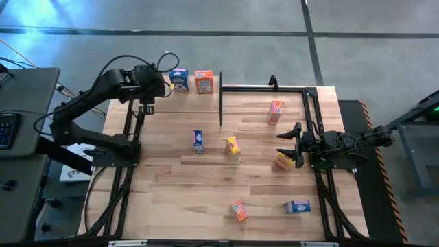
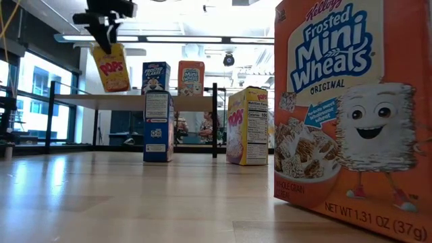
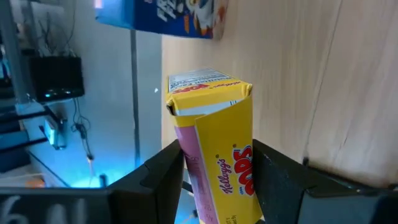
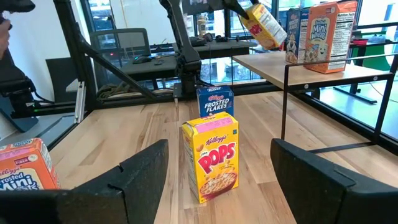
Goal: Stack cereal on shelf
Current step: Put the bottom left yellow cereal box on the shelf
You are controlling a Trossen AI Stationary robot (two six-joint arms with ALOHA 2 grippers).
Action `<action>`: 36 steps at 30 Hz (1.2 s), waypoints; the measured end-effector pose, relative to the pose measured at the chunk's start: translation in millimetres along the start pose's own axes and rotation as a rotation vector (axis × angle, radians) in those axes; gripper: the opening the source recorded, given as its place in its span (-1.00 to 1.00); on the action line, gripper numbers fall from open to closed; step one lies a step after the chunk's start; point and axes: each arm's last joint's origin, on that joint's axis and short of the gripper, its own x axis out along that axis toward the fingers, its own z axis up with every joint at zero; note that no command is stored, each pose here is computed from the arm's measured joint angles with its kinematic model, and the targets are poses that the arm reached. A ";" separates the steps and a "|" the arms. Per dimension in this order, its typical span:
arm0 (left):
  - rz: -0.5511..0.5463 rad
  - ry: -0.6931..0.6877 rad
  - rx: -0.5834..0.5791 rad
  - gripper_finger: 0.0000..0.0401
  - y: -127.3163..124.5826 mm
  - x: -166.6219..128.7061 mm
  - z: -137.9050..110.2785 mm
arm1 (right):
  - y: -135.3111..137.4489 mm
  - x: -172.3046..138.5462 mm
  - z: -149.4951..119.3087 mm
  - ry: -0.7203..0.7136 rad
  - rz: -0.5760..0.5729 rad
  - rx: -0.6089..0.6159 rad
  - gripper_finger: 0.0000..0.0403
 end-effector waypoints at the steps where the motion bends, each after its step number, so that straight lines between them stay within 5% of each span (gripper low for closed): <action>1: -0.006 0.012 0.022 -0.19 0.8 3.2 1.9 | 0.0 0.0 0.0 0.000 0.000 0.000 0.36; 10: -0.085 0.073 0.078 -0.19 9.7 26.9 8.0 | 0.0 0.0 0.0 0.000 0.000 0.000 0.36; 36: -0.117 0.056 0.150 -0.16 23.2 35.5 -2.4 | 0.0 0.0 0.0 0.000 0.000 0.000 0.36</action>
